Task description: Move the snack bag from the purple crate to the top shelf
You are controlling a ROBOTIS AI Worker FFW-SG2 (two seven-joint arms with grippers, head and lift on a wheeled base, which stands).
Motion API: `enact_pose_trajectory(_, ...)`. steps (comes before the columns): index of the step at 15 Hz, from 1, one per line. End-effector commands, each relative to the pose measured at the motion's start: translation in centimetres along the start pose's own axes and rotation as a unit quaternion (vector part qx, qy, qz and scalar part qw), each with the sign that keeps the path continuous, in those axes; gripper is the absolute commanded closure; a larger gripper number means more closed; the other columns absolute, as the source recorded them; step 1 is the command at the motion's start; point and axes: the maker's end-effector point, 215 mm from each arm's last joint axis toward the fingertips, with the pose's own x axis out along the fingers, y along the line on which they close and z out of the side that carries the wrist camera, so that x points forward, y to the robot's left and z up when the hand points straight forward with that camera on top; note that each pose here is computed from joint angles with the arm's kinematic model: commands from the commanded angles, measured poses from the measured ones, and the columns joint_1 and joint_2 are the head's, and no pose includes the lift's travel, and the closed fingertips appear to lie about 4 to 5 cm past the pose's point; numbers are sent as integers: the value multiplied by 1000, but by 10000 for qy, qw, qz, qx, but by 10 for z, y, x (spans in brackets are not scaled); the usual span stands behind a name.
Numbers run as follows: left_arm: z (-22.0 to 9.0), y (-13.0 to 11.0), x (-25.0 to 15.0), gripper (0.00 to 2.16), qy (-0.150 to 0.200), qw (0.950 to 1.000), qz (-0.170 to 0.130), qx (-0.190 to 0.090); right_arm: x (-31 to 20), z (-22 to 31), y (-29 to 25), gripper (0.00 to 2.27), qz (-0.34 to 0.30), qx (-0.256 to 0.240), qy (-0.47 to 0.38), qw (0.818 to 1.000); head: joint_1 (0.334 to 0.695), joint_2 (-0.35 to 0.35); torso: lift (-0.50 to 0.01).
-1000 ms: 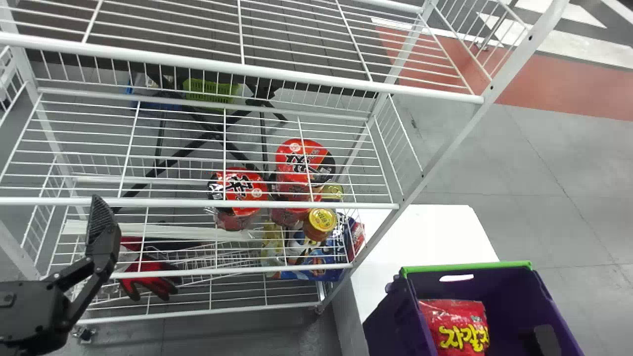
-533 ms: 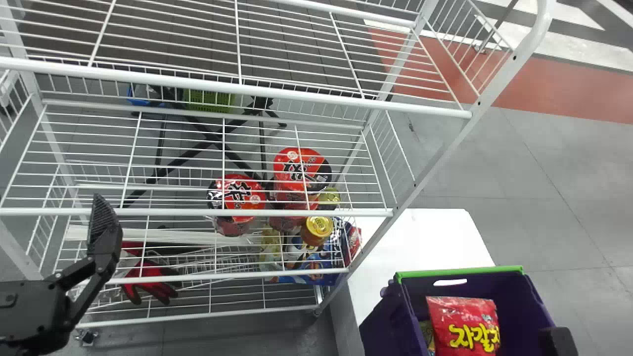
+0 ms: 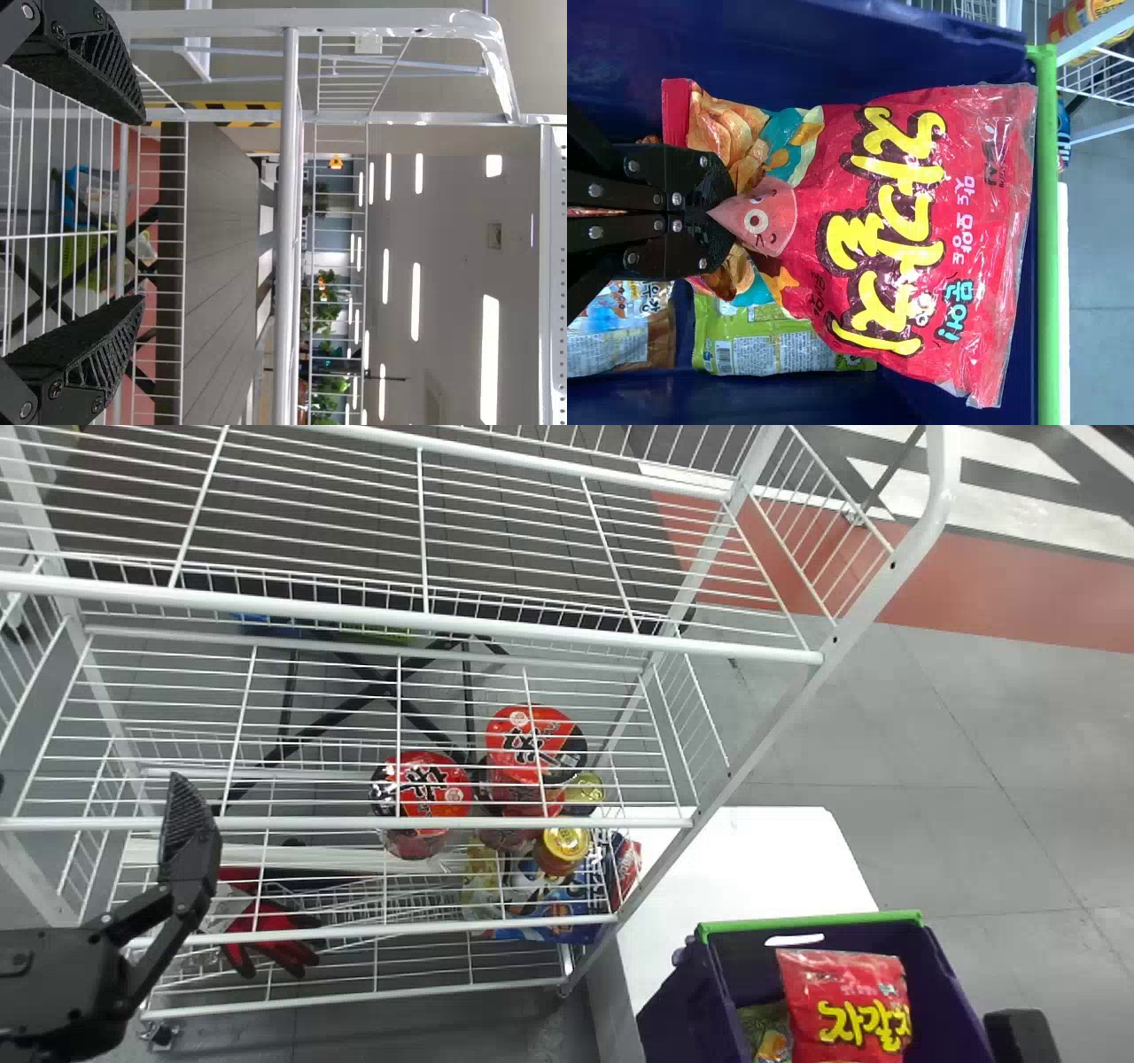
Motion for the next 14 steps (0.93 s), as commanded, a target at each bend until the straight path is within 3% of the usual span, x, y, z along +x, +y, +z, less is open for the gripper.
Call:
enact_pose_trajectory(1, 1, 0, 0, 100, -1, 10000, 3, -1, -12, 5, 0, 1622, -46, 50, -57, 10000, 695, -350, -239)
enact_pose_trajectory(6, 1, -2, 0, 100, 10, 10000, -48, -7, -41, 23, 4, 1622, -18, 86, -406, 9991, 695, -350, -219)
enact_pose_trajectory(14, -4, -1, 7, 100, 78, 9999, -56, -66, -40, 26, 11, 1622, -2, 163, -377, 9992, 695, -350, -187)
